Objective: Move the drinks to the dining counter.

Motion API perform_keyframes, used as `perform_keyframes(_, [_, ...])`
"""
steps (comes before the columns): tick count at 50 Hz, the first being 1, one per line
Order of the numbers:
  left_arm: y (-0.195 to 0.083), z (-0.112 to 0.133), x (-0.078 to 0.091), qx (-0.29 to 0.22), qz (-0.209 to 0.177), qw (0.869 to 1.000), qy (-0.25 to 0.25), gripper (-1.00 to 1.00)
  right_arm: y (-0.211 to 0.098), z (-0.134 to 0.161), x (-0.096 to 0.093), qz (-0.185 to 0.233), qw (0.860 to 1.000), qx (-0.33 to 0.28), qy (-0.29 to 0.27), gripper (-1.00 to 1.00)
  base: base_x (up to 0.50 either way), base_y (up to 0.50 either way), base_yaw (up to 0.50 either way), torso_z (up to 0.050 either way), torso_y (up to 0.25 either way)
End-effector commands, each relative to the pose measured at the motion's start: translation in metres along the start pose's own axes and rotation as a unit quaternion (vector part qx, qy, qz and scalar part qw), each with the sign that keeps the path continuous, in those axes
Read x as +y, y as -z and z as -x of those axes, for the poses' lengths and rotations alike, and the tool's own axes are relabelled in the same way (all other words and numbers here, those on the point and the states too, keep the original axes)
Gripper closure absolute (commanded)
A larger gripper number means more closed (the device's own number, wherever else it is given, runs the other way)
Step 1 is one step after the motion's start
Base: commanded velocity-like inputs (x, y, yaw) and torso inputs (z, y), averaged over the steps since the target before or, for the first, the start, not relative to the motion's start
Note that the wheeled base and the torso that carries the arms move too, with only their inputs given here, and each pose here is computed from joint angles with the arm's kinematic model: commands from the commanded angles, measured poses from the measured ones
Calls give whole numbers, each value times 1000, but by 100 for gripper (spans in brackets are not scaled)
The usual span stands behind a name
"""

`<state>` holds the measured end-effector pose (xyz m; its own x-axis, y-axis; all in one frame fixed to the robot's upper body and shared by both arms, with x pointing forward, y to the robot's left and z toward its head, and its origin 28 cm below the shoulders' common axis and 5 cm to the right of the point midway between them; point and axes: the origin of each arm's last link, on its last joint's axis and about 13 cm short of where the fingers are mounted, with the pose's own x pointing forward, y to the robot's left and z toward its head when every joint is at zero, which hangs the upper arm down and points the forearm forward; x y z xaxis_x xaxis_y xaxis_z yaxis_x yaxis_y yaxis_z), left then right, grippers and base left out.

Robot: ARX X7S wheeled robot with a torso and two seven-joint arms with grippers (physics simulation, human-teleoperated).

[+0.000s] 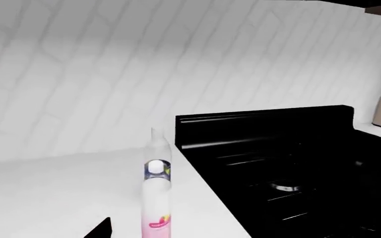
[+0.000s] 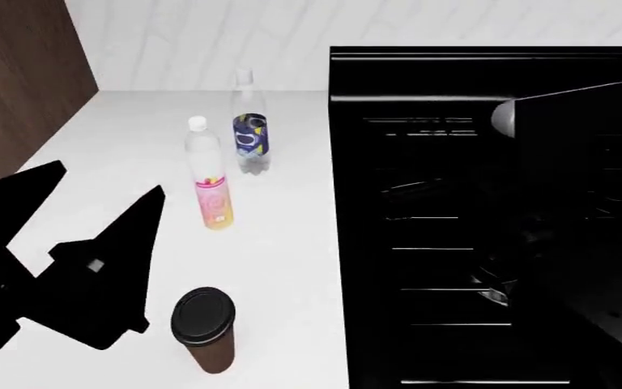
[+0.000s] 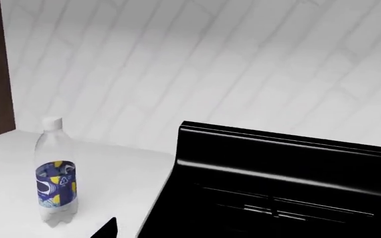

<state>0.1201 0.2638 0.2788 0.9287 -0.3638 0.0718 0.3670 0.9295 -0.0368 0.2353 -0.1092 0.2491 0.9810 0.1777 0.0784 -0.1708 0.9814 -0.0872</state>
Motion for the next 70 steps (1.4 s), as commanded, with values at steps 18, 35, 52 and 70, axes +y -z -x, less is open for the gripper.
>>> perform_keyframes(18, [14, 26, -10, 70, -23, 995, 66, -100, 6, -4, 4, -30, 998, 51, -34, -100, 0, 0, 0, 0, 0])
perform_keyframes(35, [36, 18, -7, 111, -25, 991, 74, -100, 9, -1, 5, -23, 997, 55, -39, -100, 0, 0, 0, 0, 0])
perform_keyframes(52, [49, 21, -12, 153, -63, 981, 98, -100, 10, -2, 5, -24, 997, 56, -38, -100, 0, 0, 0, 0, 0])
perform_keyframes(70, [67, 13, -9, 178, -47, 976, 115, -100, 10, -3, 6, -25, 997, 57, -39, -100, 0, 0, 0, 0, 0])
